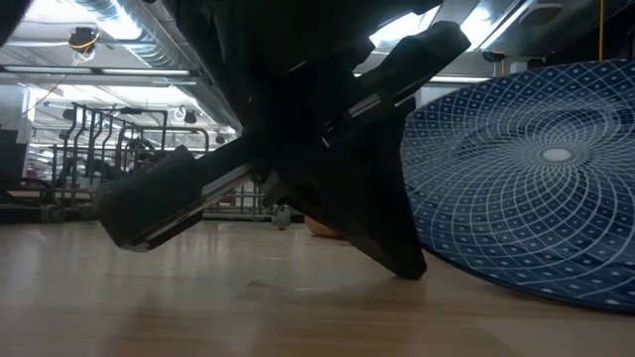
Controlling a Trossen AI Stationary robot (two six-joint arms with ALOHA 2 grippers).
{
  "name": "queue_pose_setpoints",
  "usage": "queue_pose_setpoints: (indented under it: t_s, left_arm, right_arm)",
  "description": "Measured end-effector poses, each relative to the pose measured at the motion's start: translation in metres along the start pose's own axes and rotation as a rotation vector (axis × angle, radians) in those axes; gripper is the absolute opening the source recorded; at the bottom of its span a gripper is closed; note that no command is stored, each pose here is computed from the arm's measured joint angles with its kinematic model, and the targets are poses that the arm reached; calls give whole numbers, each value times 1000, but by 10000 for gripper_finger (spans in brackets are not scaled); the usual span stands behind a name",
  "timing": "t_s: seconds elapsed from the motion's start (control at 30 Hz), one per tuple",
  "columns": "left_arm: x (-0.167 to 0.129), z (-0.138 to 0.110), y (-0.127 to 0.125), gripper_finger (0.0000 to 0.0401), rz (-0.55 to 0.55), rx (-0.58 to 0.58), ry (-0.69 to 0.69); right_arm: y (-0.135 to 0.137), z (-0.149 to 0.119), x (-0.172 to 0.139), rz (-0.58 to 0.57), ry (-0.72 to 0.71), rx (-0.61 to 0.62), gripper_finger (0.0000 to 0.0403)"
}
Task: Sort dishes
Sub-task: Put the blue plate into the dish rack
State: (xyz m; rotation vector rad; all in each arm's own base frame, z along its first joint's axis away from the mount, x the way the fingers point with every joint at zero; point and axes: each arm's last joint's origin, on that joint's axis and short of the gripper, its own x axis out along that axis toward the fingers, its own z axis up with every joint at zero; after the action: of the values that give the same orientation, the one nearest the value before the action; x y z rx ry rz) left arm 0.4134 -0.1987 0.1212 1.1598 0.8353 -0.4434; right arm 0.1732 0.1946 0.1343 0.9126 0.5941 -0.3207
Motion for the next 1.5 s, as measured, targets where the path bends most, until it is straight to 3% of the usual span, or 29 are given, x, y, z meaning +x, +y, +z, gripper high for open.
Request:
queue_pose_setpoints:
  t_s: [0.4, 0.6, 0.93, 1.23, 1.5]
  left_arm:
    - [-9, 12, -14, 1, 88, 2, 80]
    - [-29, 19, -11, 1, 150, -91, 89]
    - [-57, 18, -19, 1, 98, -217, 155]
    - [-120, 7, -21, 1, 92, -472, 260]
    - [-184, -13, -20, 1, 227, -623, 344]
  right_arm:
    - [1, 2, 1, 19, -88, 5, 51]
    - [-1, 7, 2, -2, -223, -37, 51]
    - [0, 12, 0, -5, -362, -46, 51]
    - [6, 33, 10, -50, -532, -104, 51]
    - [44, 70, 19, -119, -526, -296, 51]
